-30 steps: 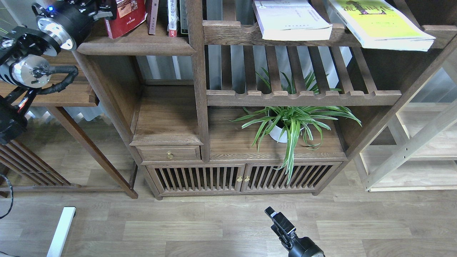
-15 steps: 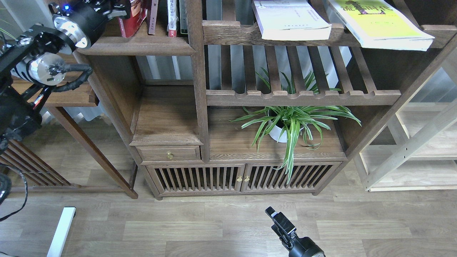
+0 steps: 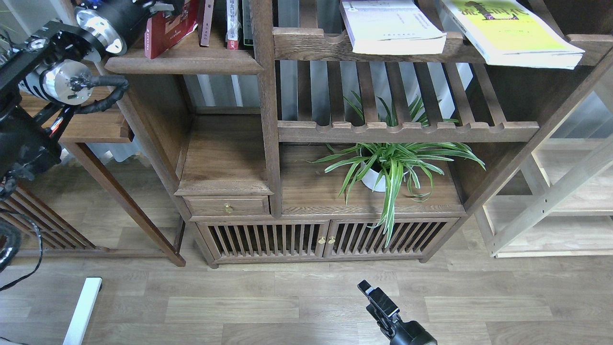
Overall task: Organize books on shelf
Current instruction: 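Release the red book and withdraw the left gripper from the top shelf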
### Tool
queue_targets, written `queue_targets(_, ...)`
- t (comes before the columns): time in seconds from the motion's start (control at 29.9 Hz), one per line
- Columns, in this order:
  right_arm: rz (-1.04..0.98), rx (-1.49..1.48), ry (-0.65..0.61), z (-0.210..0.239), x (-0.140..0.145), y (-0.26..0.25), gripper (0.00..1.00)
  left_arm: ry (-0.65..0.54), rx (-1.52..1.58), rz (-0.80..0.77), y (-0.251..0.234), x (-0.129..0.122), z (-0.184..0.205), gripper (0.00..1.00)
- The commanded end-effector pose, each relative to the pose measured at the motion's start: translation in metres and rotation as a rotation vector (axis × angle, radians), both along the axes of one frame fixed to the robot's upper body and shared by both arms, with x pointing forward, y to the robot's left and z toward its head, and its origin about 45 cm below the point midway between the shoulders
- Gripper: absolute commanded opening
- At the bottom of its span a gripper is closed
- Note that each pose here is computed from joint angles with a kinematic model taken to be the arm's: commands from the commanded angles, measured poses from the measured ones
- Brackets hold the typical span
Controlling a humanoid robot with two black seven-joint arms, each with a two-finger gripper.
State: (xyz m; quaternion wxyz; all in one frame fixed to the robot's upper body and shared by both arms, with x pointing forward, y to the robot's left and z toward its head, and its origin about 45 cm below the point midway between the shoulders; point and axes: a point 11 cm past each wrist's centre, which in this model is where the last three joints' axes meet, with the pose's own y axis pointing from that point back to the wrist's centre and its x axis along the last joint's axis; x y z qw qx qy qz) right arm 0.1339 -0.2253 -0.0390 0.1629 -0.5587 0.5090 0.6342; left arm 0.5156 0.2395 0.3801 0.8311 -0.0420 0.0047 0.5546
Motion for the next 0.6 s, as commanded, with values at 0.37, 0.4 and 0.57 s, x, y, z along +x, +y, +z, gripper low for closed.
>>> queue_targets(0.37,0.007,0.0,0.001,0.0,0.0,0.001,1.0,-0.086,-0.052,0.019,-0.004,0.009,0.045,0.43)
queue_targets(0.4,0.007,0.0,0.001,0.0,0.0,0.001,1.0,-0.087,-0.059,0.018,-0.007,0.01,0.047,0.43)
queue_targets(0.57,0.007,0.001,0.001,0.0,-0.001,0.002,1.0,-0.097,-0.101,0.005,-0.025,0.013,0.057,0.43)
